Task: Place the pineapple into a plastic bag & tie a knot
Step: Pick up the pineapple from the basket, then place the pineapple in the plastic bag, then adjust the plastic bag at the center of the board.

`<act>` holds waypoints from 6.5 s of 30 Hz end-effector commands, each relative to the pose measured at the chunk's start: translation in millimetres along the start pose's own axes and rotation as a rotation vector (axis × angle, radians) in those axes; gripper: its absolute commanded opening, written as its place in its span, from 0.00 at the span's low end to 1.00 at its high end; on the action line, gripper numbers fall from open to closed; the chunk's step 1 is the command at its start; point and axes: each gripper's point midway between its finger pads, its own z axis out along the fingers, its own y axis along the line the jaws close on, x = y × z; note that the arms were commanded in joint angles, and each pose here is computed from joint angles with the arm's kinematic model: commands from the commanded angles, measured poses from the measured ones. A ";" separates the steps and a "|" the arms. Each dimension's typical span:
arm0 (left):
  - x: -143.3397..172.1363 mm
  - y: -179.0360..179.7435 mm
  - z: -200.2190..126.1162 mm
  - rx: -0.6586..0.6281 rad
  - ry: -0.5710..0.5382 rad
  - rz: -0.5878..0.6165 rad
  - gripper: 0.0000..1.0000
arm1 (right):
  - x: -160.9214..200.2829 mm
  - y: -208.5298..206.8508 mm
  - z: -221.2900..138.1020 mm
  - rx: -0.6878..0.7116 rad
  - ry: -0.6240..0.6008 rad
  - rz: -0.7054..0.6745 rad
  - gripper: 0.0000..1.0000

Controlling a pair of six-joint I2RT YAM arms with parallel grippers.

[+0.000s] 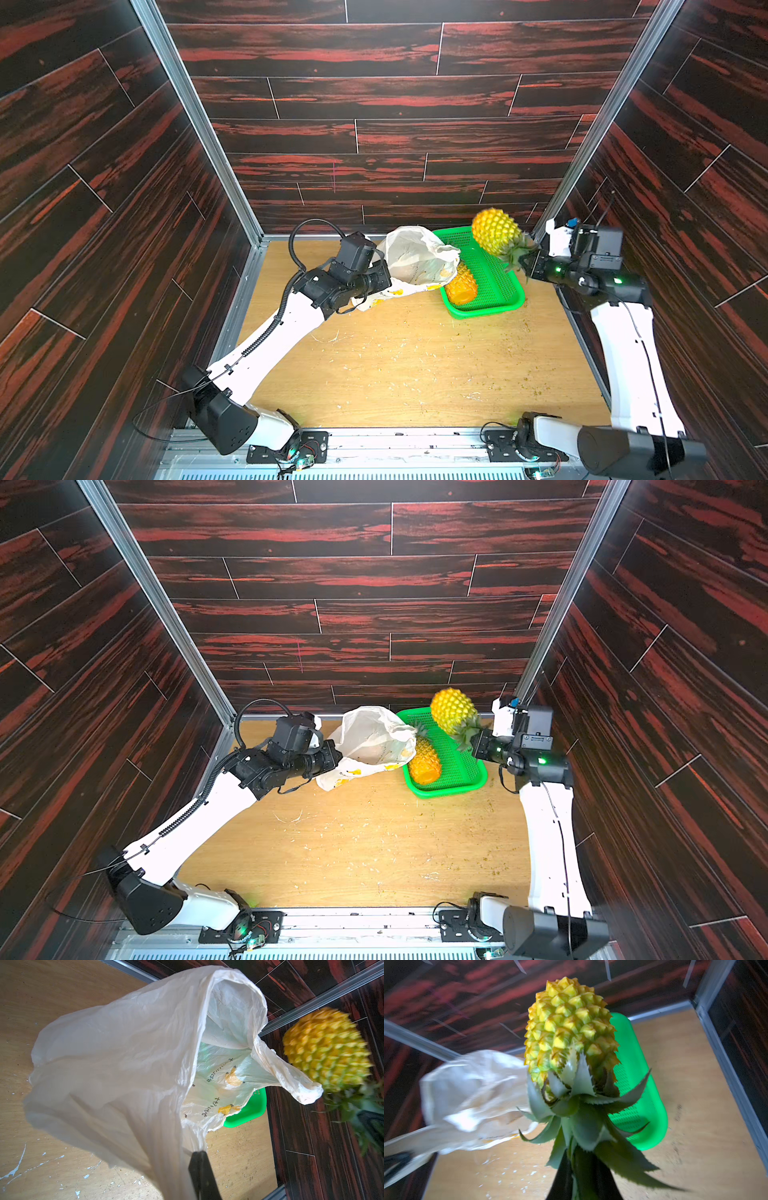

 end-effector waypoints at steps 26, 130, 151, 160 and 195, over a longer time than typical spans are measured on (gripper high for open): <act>-4.5 -4.5 -5.3 0.015 -0.008 0.028 0.00 | 48.2 150.0 -22.1 -0.271 0.170 -0.589 0.00; 37.1 -13.6 -39.3 0.393 0.128 -0.093 0.00 | 102.7 174.7 173.2 -0.236 0.167 -0.529 0.30; 11.9 20.4 -48.9 0.259 -0.057 0.044 0.00 | 131.1 136.5 75.9 -0.204 0.230 -0.433 0.40; 34.8 -8.4 -49.5 0.437 0.084 0.112 0.00 | 68.5 166.1 10.7 -0.272 0.140 -0.751 0.62; -7.2 -22.8 -93.5 0.425 -0.160 0.193 0.00 | 57.3 196.1 48.3 -0.284 -0.260 -0.560 0.00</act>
